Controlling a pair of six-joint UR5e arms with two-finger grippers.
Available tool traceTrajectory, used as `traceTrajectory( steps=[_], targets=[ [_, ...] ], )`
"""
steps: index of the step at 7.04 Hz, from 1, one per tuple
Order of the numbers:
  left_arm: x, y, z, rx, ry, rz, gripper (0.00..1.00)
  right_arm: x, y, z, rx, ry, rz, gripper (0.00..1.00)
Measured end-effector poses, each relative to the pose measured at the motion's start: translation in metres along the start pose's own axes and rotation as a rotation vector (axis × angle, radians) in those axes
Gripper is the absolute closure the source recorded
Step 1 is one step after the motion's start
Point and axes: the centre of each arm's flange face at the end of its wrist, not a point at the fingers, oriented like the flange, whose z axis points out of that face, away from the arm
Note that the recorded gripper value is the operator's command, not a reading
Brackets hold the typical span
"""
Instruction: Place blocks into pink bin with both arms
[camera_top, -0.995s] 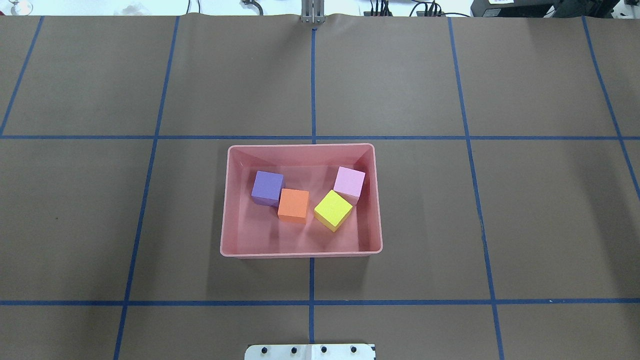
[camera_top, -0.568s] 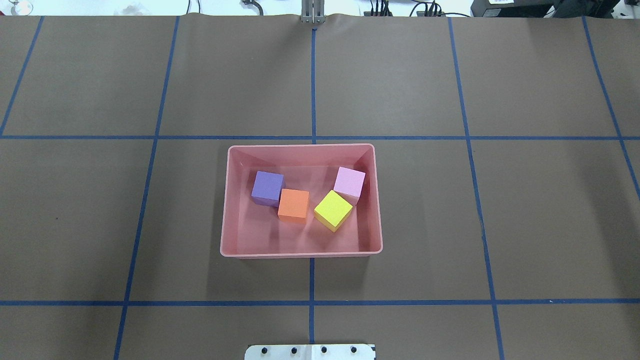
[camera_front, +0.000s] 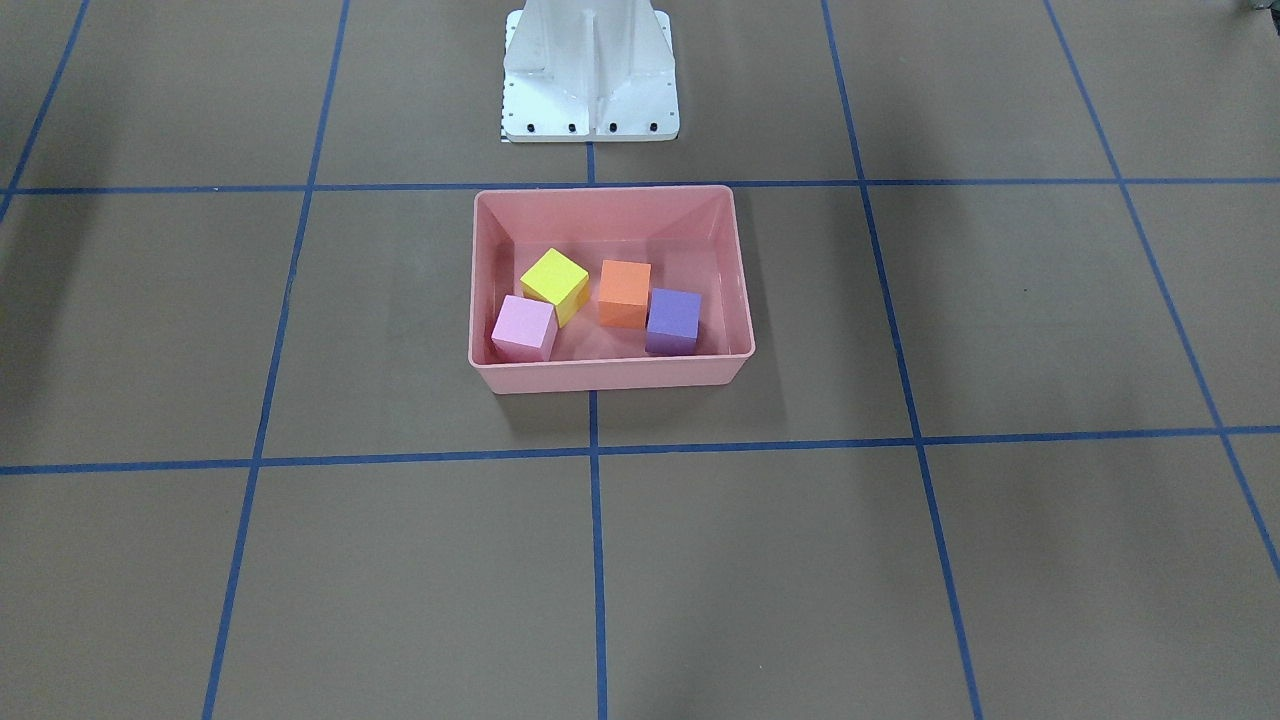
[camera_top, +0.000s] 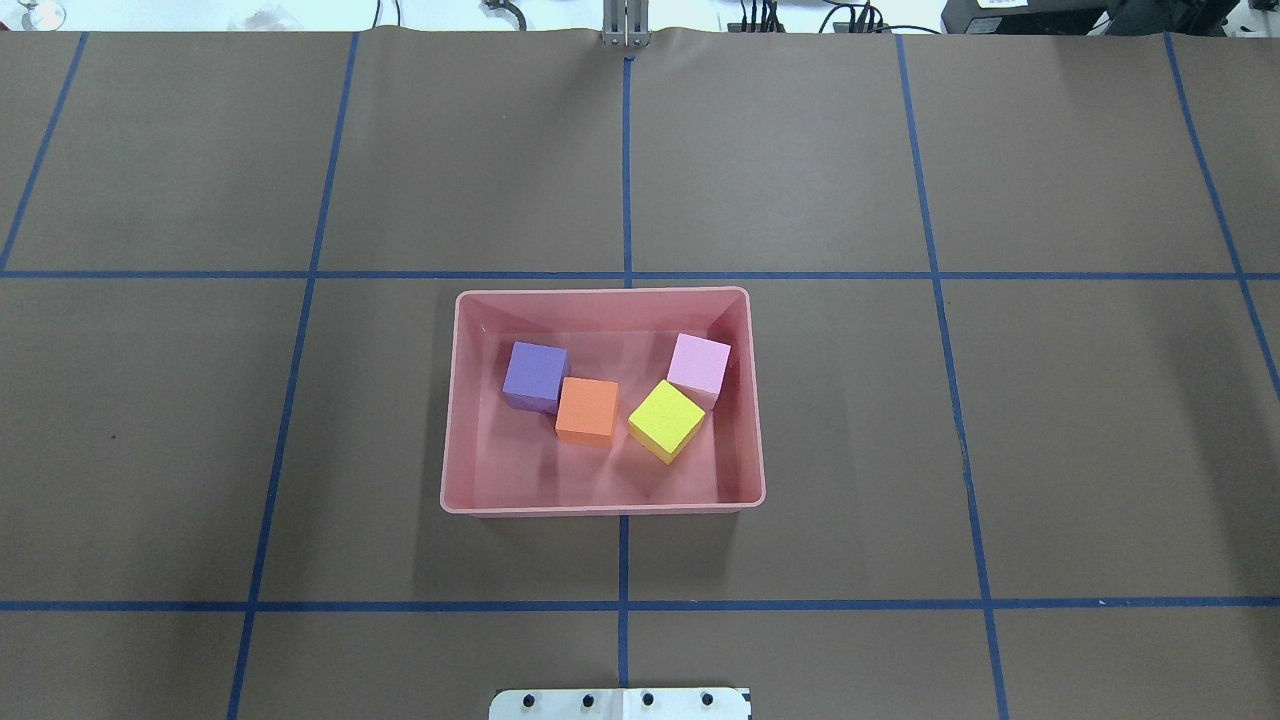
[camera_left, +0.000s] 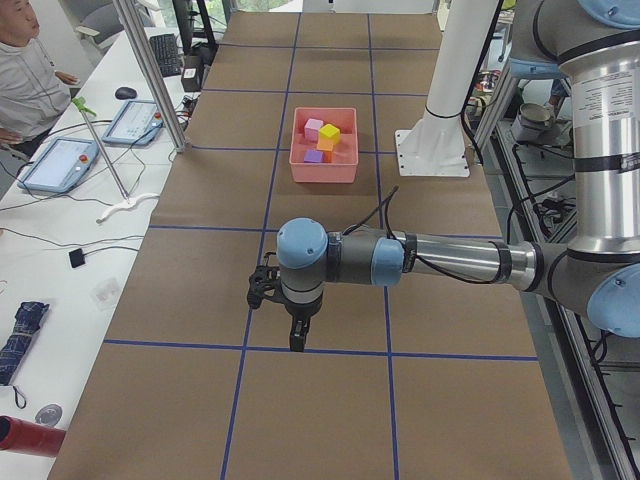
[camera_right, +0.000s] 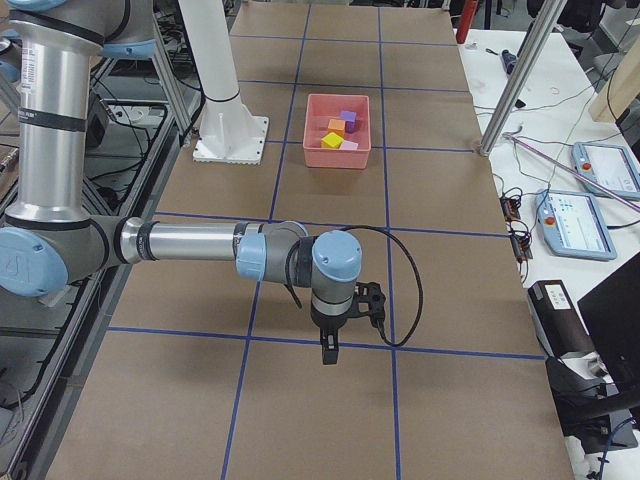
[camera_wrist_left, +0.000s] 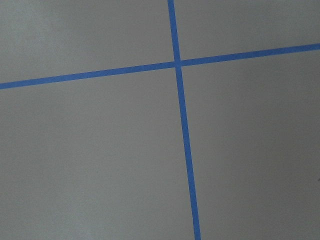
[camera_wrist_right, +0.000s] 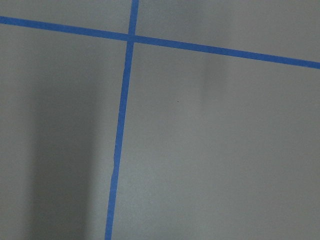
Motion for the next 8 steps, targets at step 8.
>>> traceTrajectory(
  steps=[8],
  targets=[
    [-0.0028, 0.0014, 0.0021, -0.005, -0.001, -0.006, 0.00, 0.0028, 0.0012, 0.0041, -0.008, -0.004, 0.008, 0.00]
  ],
)
